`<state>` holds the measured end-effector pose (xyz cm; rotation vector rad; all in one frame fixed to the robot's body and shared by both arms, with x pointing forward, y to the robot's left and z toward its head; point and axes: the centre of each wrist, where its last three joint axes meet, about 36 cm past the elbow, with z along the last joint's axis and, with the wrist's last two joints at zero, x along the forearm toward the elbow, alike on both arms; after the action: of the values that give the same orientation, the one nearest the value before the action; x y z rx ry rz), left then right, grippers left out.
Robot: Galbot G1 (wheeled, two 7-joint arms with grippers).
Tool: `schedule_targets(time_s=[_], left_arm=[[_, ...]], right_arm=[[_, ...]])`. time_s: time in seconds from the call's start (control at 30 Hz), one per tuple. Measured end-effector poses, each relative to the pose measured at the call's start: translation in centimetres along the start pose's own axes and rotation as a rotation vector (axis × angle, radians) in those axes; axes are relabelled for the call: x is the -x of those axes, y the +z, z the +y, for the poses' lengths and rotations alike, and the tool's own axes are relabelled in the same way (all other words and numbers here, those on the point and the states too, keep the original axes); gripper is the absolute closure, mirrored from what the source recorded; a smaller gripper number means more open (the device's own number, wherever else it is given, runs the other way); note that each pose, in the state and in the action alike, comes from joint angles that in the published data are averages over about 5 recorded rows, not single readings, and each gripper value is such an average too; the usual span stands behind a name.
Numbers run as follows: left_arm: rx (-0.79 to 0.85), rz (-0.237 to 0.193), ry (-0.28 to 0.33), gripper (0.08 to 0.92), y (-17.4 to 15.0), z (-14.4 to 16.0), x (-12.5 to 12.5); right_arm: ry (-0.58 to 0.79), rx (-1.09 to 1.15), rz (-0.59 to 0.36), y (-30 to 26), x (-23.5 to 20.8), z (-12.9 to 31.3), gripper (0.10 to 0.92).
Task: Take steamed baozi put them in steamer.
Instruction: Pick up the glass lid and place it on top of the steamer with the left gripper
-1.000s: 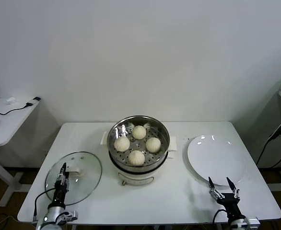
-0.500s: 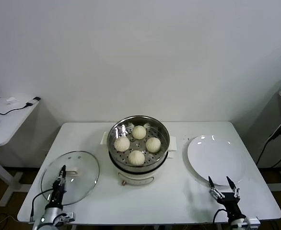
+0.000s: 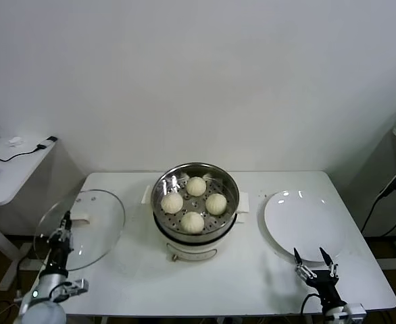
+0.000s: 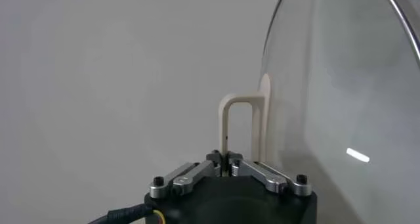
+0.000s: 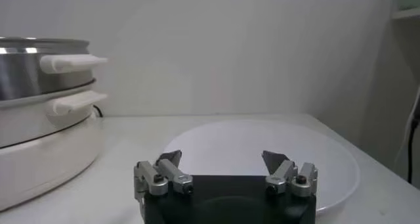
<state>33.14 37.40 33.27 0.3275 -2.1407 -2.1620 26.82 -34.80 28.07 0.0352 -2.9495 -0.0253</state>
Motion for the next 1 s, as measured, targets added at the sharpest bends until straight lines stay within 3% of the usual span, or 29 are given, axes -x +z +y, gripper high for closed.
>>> schedule_targets(time_s=[0.2,0.4,0.63,1.0], left_arm=[[-0.037,0.018,-0.009,0.864,-2.2,6.5,1.7],[-0.081,0.005,0.015,0.864,-5.7,10.8,2.2],[-0.119,-0.035,0.061,0.864,-10.9,13.0,2.0],[-0.166,-0.093,0.120,0.864,-19.5,13.8,1.2]], right_arm=[[-0.008,-0.019,-0.003,-0.2,0.0,0.1,0.200],[-0.019,-0.034,-0.009,-0.4,0.0,0.4,0.200],[-0.034,-0.045,-0.016,-0.5,0.0,0.8,0.200],[-0.038,-0.057,-0.015,-0.3,-0.3,0.7,0.200]])
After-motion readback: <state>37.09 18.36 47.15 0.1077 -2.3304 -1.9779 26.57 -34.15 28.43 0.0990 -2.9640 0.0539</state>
